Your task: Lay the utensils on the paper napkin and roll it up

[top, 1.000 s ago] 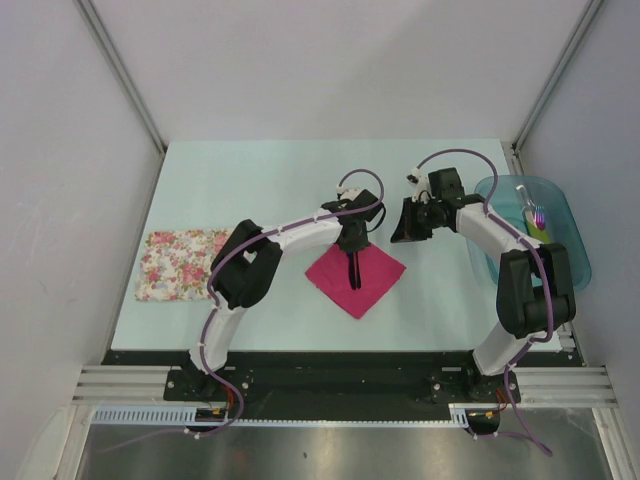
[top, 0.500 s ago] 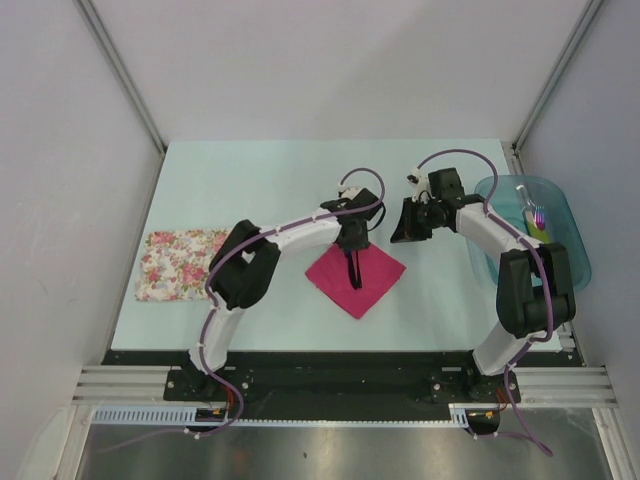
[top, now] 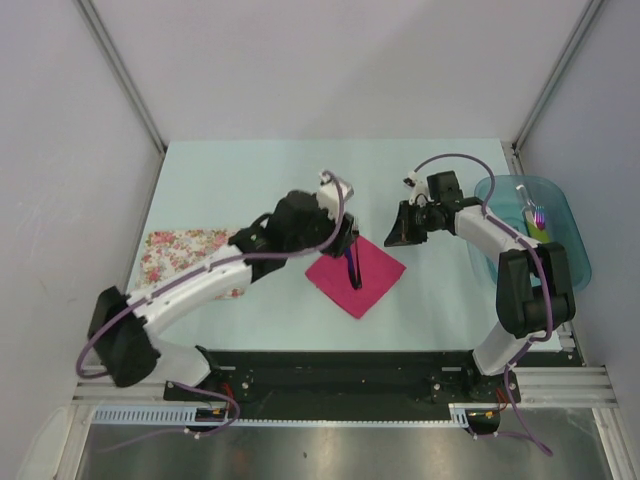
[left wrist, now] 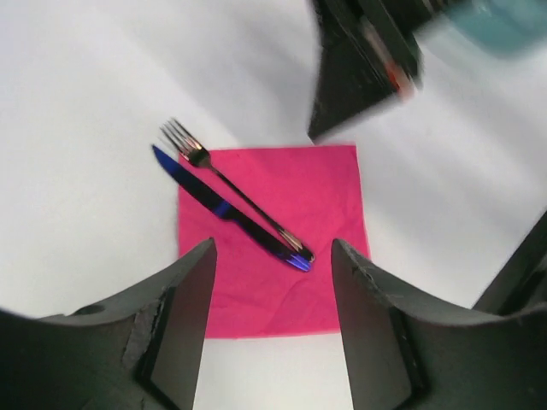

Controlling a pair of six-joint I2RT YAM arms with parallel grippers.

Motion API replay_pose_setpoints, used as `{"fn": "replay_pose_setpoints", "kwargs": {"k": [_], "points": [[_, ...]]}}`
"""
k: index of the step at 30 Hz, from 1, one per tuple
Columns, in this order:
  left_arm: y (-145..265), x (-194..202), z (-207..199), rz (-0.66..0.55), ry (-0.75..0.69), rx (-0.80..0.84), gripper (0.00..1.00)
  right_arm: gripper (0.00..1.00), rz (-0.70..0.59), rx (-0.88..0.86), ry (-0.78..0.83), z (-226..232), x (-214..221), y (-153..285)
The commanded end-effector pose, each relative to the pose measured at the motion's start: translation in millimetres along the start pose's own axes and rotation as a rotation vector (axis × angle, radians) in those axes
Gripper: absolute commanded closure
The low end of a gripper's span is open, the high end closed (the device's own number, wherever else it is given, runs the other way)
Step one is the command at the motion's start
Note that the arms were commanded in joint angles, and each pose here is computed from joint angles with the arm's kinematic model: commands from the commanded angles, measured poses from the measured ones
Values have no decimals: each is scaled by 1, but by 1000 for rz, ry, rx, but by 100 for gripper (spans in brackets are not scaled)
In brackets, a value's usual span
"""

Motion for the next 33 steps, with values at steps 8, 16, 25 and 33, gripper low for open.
{"fn": "replay_pose_setpoints", "kwargs": {"k": [8,16,25,33], "points": [[25,142,-42,-21,-929,399,41,94,16,-116,-13,9,10,3],[-5,177,-55,-15,-1073,431,46,94,29,-126,-16,9,11,5],[-26,192,-54,34,-1077,389,48,94,36,-124,-25,5,11,5],[-34,185,-45,-15,-1077,293,72,94,43,-125,-27,5,14,5]]}}
Point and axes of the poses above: each gripper's point midway between its finger pads, its own y axis back along the fingers, its own z axis along the line the jaws close on, x = y × z, the point moved 8 cm from there along y, back along the fingers, and after that the axes turned 9 degrees about y, right-handed, at the moved point
